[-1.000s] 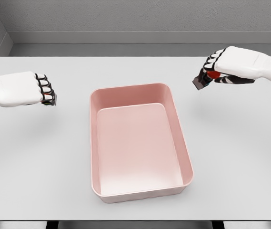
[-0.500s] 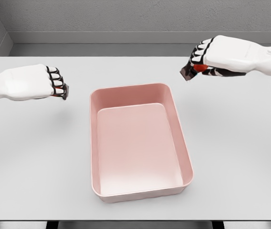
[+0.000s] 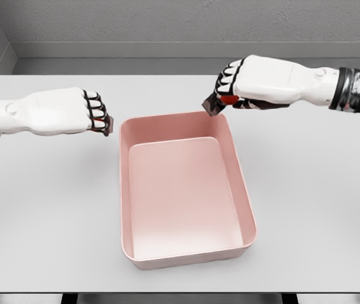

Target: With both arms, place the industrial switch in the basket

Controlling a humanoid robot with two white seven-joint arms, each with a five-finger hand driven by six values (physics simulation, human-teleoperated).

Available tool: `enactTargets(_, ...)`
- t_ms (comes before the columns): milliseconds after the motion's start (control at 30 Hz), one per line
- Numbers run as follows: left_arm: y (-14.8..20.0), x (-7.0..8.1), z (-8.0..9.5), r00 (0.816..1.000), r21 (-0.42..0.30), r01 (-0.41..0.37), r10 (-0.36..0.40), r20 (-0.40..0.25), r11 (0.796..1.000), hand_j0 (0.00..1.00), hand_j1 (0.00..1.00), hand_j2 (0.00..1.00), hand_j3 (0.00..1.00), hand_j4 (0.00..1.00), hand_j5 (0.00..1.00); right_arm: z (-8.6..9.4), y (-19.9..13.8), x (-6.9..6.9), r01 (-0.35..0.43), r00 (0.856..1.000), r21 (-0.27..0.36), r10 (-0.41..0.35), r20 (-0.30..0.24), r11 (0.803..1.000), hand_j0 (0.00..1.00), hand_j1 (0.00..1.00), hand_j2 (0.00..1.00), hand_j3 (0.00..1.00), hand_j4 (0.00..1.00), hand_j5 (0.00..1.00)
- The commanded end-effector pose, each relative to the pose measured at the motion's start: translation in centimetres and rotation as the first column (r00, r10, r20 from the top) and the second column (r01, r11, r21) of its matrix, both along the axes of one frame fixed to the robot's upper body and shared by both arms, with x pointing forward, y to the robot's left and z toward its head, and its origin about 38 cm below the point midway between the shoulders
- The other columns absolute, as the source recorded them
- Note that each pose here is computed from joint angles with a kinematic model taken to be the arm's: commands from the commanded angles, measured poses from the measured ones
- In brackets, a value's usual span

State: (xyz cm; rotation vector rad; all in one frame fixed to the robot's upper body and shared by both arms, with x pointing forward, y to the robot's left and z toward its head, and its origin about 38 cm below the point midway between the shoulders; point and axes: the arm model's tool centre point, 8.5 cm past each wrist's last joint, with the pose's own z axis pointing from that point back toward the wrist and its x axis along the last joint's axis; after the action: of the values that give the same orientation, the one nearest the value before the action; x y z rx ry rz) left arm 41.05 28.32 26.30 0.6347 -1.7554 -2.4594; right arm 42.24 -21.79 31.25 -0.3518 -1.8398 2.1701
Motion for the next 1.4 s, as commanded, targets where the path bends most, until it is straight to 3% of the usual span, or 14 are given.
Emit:
enactTargets(0, -0.5, -0.3, 0.1, 1.0, -0.013, 0.015, -0.015, -0.005, 1.0, 0.51, 0.51, 0.51, 0.51, 0.51, 0.51, -0.8, 0.8, -0.3, -0.022, 0.999, 0.002, 0.022, -0.024, 1.0, 0.56, 0.56, 0.56, 0.56, 0.56, 0.56)
enactTargets(300, -2.8, -0.8, 0.0, 0.997, -0.025, 0.079, -0.079, -0.01, 0.997, 0.51, 0.51, 0.51, 0.51, 0.51, 0.51, -2.3, 2.0, -1.6, -0.075, 0.996, -0.026, 0.074, -0.056, 0.997, 0.57, 0.57, 0.57, 0.57, 0.57, 0.57)
enactTargets(433, -2.9, -0.8, 0.0, 0.997, -0.026, 0.082, -0.082, -0.01, 0.996, 0.51, 0.51, 0.51, 0.51, 0.51, 0.51, -3.9, 2.0, -2.0, -0.083, 0.993, -0.052, 0.078, -0.094, 0.995, 0.57, 0.57, 0.57, 0.57, 0.57, 0.57)
enactTargets(533, -2.9, -0.8, 0.0, 0.997, -0.026, 0.082, -0.082, -0.01, 0.996, 0.51, 0.51, 0.51, 0.51, 0.51, 0.51, -3.5, 1.9, -1.9, -0.077, 0.994, -0.024, 0.075, -0.083, 0.997, 0.74, 0.74, 0.74, 0.74, 0.74, 0.74)
enactTargets(667, -2.9, -0.8, 0.0, 0.996, -0.027, 0.084, -0.084, -0.01, 0.996, 0.51, 0.51, 0.51, 0.51, 0.51, 0.51, -3.4, 1.9, -1.8, -0.075, 0.994, -0.016, 0.073, -0.077, 0.997, 0.84, 0.84, 0.84, 0.84, 0.84, 0.84)
enactTargets(967, -3.5, -0.7, 0.5, 0.995, -0.032, 0.098, -0.098, 0.004, 0.995, 0.51, 0.51, 0.51, 0.51, 0.51, 0.51, -3.1, 2.3, -1.8, -0.081, 0.994, 0.012, 0.081, -0.068, 0.997, 0.86, 0.86, 0.86, 0.86, 0.86, 0.86)
enactTargets(1033, -4.2, -0.7, 0.6, 0.993, -0.036, 0.115, -0.115, 0.005, 0.993, 0.51, 0.51, 0.51, 0.51, 0.51, 0.51, -2.9, 1.5, -1.7, -0.064, 0.996, 0.007, 0.064, -0.061, 0.998, 0.86, 0.86, 0.86, 0.86, 0.86, 0.86)
enactTargets(1100, -5.2, -0.7, 0.5, 0.99, -0.043, 0.138, -0.138, 0.005, 0.989, 0.51, 0.51, 0.51, 0.51, 0.51, 0.51, -1.8, -2.6, -1.3, 0.033, 0.998, -0.005, -0.033, -0.048, 0.999, 0.88, 0.88, 0.88, 0.88, 0.88, 0.88)
enactTargets(1233, -6.3, -0.6, 0.4, 0.987, -0.05, 0.163, -0.163, 0.004, 0.985, 0.51, 0.51, 0.51, 0.51, 0.51, 0.51, -1.9, -9.3, -1.7, 0.194, 0.978, -0.036, -0.196, -0.071, 0.98, 0.95, 0.95, 0.95, 0.95, 0.95, 0.95)
enactTargets(1367, -7.1, -0.7, 0.3, 0.984, -0.053, 0.18, -0.18, 0.002, 0.982, 0.52, 0.52, 0.52, 0.52, 0.52, 0.52, -2.0, -10.7, -1.4, 0.234, 0.969, -0.041, -0.237, -0.077, 0.971, 1.0, 1.0, 1.0, 1.0, 1.0, 1.0)
